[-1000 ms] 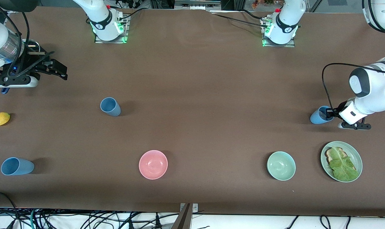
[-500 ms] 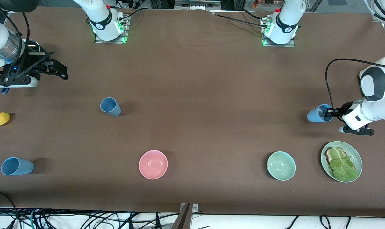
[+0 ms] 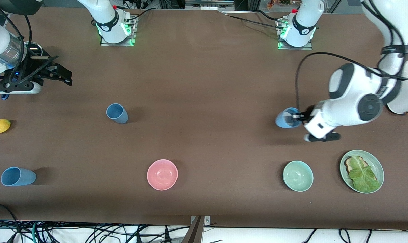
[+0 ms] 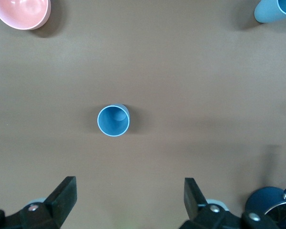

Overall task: Stack blue cups with both arms
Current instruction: 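Carry the tissue cup with the left gripper to the table's middle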

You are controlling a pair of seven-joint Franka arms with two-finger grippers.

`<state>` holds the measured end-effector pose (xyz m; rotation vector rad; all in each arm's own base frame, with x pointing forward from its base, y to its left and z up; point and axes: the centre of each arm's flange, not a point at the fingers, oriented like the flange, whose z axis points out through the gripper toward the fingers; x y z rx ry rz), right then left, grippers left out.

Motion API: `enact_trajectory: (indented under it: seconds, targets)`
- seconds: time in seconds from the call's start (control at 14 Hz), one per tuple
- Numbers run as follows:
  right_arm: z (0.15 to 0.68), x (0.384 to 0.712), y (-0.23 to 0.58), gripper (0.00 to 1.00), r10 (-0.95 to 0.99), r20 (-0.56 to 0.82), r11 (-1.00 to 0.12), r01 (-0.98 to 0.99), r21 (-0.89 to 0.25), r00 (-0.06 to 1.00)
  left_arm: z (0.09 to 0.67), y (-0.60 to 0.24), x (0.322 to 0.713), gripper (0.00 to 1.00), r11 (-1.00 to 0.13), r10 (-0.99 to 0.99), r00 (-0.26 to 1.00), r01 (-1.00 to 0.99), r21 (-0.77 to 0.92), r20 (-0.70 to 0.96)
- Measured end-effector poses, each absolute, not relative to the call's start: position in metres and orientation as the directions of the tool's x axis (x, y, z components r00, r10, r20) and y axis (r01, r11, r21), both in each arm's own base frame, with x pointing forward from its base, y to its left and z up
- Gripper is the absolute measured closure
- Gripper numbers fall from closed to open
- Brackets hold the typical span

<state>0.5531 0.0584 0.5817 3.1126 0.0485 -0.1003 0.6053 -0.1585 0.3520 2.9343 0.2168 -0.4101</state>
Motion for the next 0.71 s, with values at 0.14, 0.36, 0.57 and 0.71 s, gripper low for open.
enact_trajectory:
  seconds: [0.14,0.36,0.57,0.71]
  targets:
    - [0.582,0.553,0.059,0.00,0.030,-0.065,-0.999,0.032,0.026,0.997,0.348,-0.223,0.597,0.94,-0.959,0.188,0.942,0.238,0.157,-0.277]
    - [0.582,0.553,0.059,0.00,0.030,-0.065,-0.999,0.032,0.026,0.997,0.319,-0.331,0.573,0.94,-0.914,0.314,0.915,0.363,0.180,-0.254]
    - [0.581,0.553,0.059,0.00,0.030,-0.065,-0.999,0.032,0.026,0.997,0.270,-0.413,0.548,0.94,-0.864,0.399,0.879,0.456,0.215,-0.260]
    - [0.581,0.553,0.059,0.00,0.031,-0.065,-0.999,0.032,0.026,0.997,0.245,-0.439,0.543,0.94,-0.860,0.423,0.870,0.473,0.189,-0.255]
